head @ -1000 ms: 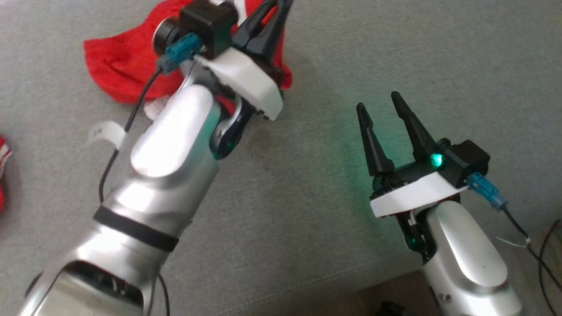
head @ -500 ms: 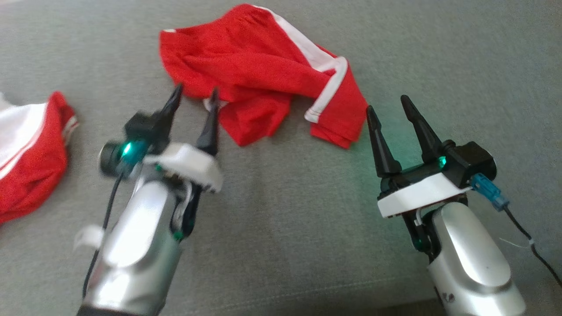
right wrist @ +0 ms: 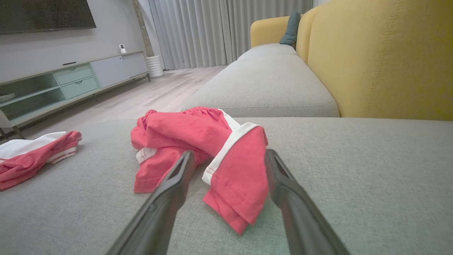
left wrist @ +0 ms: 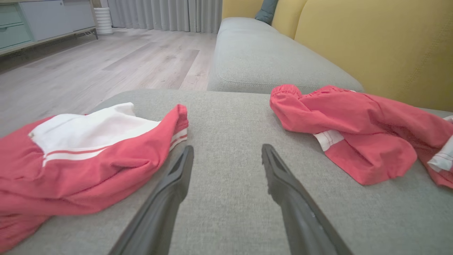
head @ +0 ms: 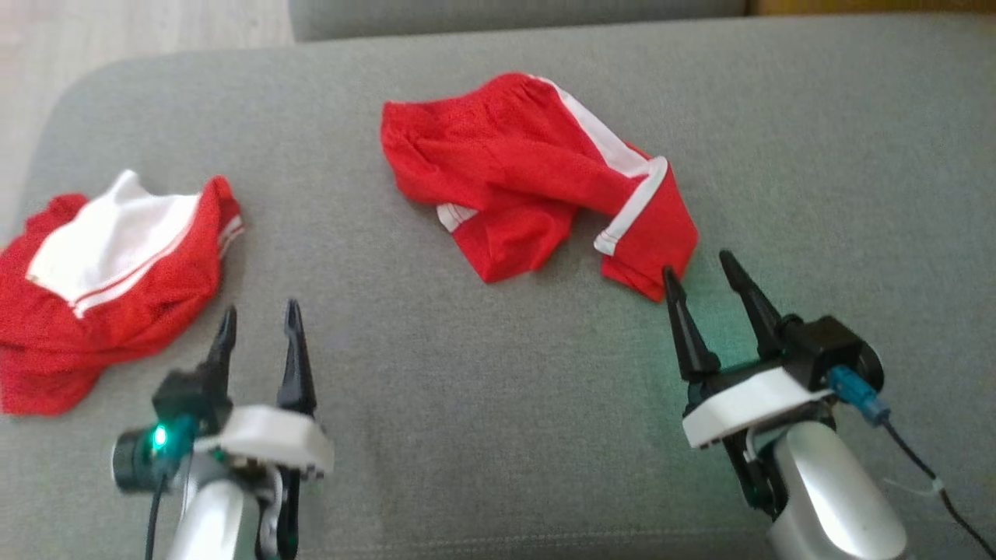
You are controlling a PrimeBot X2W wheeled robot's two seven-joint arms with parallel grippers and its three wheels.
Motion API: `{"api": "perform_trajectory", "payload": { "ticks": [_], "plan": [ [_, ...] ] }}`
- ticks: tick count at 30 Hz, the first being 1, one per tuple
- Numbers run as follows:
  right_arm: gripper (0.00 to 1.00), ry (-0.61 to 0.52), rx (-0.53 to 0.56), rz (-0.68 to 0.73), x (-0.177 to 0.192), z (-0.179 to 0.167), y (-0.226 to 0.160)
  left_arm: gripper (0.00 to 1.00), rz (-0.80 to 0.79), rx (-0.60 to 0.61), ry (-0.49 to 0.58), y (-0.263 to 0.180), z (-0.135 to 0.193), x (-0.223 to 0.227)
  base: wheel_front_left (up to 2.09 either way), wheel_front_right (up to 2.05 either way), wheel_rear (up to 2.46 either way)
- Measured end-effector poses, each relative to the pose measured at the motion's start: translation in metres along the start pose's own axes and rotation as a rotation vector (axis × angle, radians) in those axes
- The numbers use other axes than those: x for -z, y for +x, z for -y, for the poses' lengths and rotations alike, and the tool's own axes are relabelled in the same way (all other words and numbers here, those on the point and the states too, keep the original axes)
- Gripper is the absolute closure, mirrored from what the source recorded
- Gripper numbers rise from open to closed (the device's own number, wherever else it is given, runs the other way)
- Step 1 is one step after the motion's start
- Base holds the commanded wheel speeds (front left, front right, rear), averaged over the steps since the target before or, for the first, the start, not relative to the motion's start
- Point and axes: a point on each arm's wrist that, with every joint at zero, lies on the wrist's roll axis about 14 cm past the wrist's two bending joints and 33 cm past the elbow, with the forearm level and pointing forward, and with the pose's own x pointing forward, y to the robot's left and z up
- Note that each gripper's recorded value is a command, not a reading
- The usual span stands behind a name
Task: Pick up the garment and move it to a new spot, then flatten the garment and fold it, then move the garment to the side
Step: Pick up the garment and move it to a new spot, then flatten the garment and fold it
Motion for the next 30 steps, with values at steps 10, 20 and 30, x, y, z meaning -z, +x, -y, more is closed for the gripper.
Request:
{"api": "perform_trajectory", "payload": {
  "ticks": [10,20,30],
  "plan": [
    [0.00,0.000,-0.015,-0.010,0.003,-0.011,-0.017,0.00,-0.012,-0.049,0.021,-0.041,-0.016,0.006,0.00,0.00,0.00],
    [0.00,-0.004,-0.052,-0.059,0.019,-0.021,-0.008,0.00,-0.017,-0.039,-0.002,-0.044,-0.012,0.007,0.00,0.00,0.00],
    [0.00,-0.022,-0.098,-0.100,0.028,-0.030,0.045,0.00,-0.047,-0.060,-0.022,-0.049,-0.018,0.015,0.00,0.00,0.00]
  ]
}}
